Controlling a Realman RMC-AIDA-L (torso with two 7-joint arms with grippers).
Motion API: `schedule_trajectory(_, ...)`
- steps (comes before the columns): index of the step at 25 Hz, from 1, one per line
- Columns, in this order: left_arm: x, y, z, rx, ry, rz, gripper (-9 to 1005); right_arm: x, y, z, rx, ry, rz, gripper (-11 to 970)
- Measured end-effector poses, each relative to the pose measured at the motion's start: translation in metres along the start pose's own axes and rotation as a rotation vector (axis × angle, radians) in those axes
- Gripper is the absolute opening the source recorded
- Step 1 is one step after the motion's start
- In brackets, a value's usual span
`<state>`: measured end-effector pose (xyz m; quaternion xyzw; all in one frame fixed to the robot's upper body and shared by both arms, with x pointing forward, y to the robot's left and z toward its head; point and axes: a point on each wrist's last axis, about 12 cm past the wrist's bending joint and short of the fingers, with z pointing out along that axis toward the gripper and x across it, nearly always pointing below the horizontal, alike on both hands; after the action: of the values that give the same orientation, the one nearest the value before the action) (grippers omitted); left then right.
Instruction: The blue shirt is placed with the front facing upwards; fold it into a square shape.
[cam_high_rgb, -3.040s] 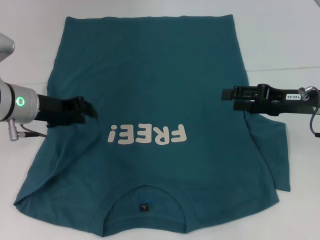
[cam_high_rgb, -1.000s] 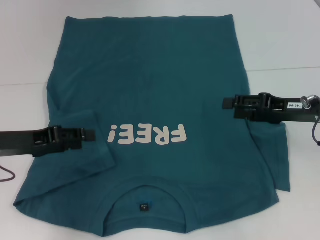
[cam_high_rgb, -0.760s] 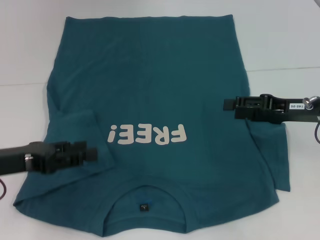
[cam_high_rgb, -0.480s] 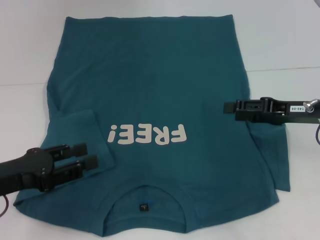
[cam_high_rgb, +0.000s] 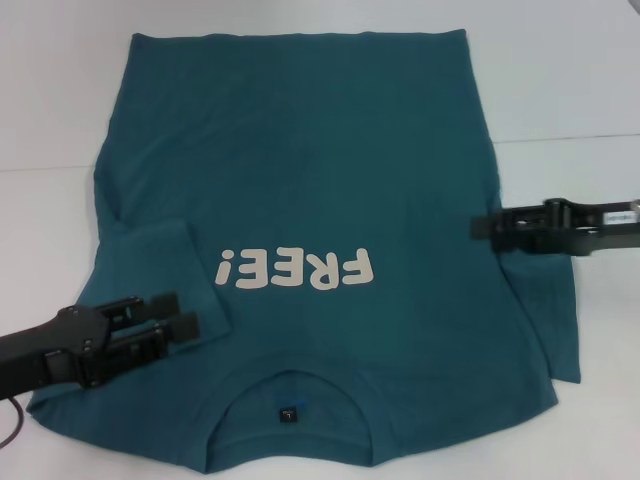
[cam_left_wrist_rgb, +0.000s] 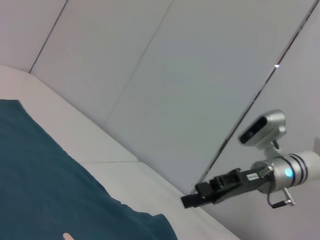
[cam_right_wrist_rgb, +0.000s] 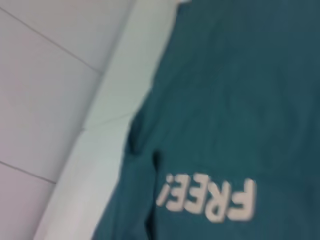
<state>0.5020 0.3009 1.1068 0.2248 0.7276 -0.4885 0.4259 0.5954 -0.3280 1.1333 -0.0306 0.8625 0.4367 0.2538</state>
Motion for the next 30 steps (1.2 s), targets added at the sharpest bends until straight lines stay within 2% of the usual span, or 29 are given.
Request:
schedule_trajectory(4,-0.003,0.001,0.001,-0.004,-0.001,-0.015,581,-0.013,-0.005,-0.034,0.055,0.02,0.021,646)
schedule_trajectory(7,-0.006,0.001,0.004,0.003,-0.004,-0.01,581,-0.021,-0.01,-0.056,0.136,0.016,0.045,639)
schedule_trajectory(12,-0.01,0.002,0.009,0.012,-0.005,-0.023,581,-0.02,-0.023,-0.072,0.287,0.019,0.09,628)
schedule_trajectory(17,-0.014,0.003,0.013,0.013,-0.006,-0.018,580,-0.014,-0.035,-0.069,0.377,0.014,0.132,617)
schedule_trajectory(20,-0.015,0.003,0.014,0.009,-0.005,-0.015,580,-0.012,-0.04,-0.057,0.41,-0.002,0.144,610)
schedule_trajectory(30,-0.013,0.004,0.015,0.002,-0.01,-0.019,580,-0.008,-0.048,-0.021,0.429,-0.046,0.165,588)
